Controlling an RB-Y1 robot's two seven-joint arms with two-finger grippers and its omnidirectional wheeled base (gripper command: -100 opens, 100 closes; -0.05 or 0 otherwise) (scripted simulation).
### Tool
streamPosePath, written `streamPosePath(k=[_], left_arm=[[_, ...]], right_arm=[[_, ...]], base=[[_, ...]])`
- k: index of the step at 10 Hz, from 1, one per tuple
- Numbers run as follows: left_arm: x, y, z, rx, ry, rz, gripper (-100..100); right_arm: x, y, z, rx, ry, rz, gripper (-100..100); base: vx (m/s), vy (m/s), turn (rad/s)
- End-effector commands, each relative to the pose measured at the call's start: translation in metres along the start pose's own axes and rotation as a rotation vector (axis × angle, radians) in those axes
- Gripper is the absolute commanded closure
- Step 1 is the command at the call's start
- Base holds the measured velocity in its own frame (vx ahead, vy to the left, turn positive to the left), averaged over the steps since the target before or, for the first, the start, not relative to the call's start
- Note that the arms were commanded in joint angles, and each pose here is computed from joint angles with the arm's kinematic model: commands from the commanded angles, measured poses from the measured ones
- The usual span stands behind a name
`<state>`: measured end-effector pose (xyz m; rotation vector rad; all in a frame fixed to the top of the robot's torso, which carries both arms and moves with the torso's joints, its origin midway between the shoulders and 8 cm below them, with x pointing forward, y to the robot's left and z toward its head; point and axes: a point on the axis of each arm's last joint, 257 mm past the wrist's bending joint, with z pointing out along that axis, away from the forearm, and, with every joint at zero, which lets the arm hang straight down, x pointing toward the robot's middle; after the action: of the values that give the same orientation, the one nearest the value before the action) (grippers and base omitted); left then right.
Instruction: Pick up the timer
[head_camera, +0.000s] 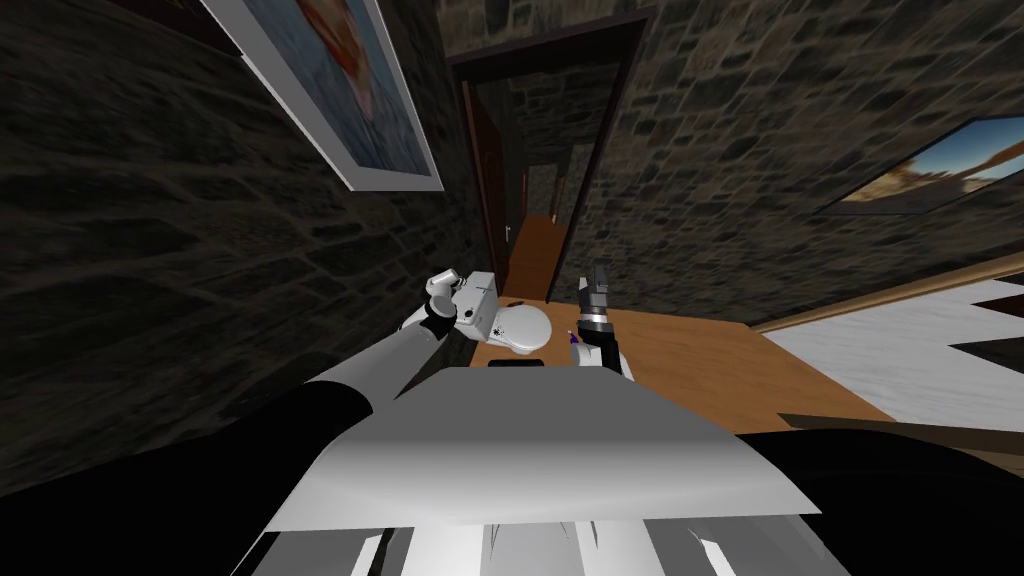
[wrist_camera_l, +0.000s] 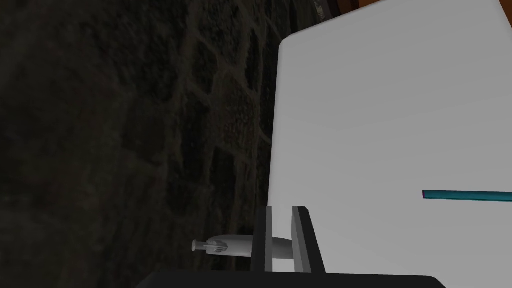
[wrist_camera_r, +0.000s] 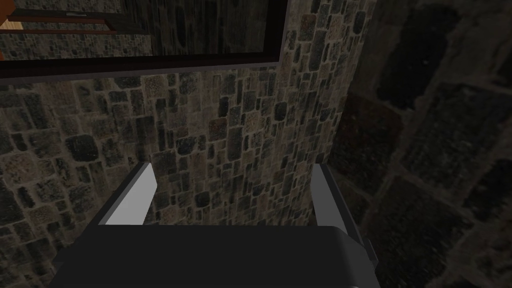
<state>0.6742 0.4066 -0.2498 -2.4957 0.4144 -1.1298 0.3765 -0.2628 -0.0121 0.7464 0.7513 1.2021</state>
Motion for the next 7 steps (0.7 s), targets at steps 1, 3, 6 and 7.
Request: streamPosePath(k=[1, 3, 6, 7], left_arm=[[0.008, 0.012, 0.002, 0.001, 0.023, 0.002, -100], [0.019, 0.026, 0.003, -0.006, 0.056, -0.011, -100], [0.035, 0.046, 0.004, -0.015, 0.111, -0.032, -100], [0.038, 0.050, 0.004, -0.017, 0.122, -0.037, -100]], right_arm=[[0.000, 0.000, 0.000, 0.000, 0.000, 0.000, 0], [0.000, 0.000, 0.000, 0.000, 0.000, 0.000, 0], [0.000, 0.000, 0.000, 0.000, 0.000, 0.000, 0], [0.000, 0.000, 0.000, 0.000, 0.000, 0.000, 0]], base=[[-0.114, 0.047, -0.121], [-0.110, 0.073, -0.073], [-0.077, 0.084, -0.065], [-0.043, 0.056, -0.021]])
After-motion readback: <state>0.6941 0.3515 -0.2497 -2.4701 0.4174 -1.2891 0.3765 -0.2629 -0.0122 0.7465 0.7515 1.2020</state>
